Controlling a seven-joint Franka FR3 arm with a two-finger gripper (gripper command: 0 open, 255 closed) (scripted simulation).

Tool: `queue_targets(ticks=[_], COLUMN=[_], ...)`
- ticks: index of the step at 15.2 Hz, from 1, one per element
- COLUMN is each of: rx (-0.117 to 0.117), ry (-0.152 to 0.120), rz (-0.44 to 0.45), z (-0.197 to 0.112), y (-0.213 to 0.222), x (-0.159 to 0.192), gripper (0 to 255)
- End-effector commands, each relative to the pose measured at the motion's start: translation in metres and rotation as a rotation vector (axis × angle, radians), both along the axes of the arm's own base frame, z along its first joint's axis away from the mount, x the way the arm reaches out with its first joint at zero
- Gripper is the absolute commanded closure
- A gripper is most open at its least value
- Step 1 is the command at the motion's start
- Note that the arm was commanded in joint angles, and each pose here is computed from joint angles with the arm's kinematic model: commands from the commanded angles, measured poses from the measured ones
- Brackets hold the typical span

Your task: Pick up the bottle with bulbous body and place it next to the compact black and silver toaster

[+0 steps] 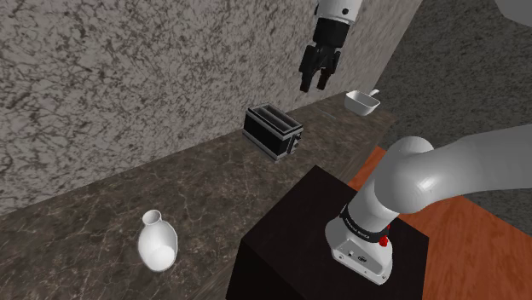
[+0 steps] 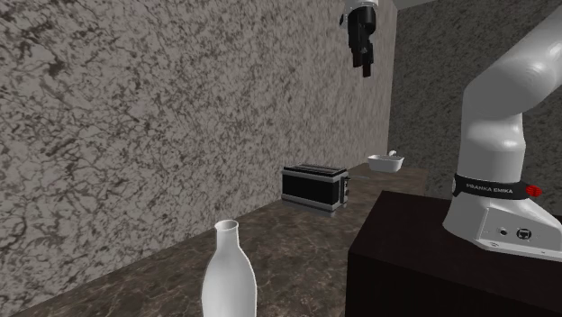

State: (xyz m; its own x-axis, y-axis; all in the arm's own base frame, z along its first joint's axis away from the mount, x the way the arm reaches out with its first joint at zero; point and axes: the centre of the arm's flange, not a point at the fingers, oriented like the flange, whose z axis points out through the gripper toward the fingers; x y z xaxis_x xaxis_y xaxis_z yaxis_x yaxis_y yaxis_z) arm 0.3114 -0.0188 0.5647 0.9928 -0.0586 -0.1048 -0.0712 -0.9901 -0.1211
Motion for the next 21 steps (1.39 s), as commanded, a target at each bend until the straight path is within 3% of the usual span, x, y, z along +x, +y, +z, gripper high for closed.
queue_targets(ticks=[1,21], rx=[0.000,-0.056], ry=[0.000,-0.033], rz=[0.000,0.013], z=[0.000,-0.154], y=[0.000,0.214], x=[0.000,0.055], gripper=[0,0])
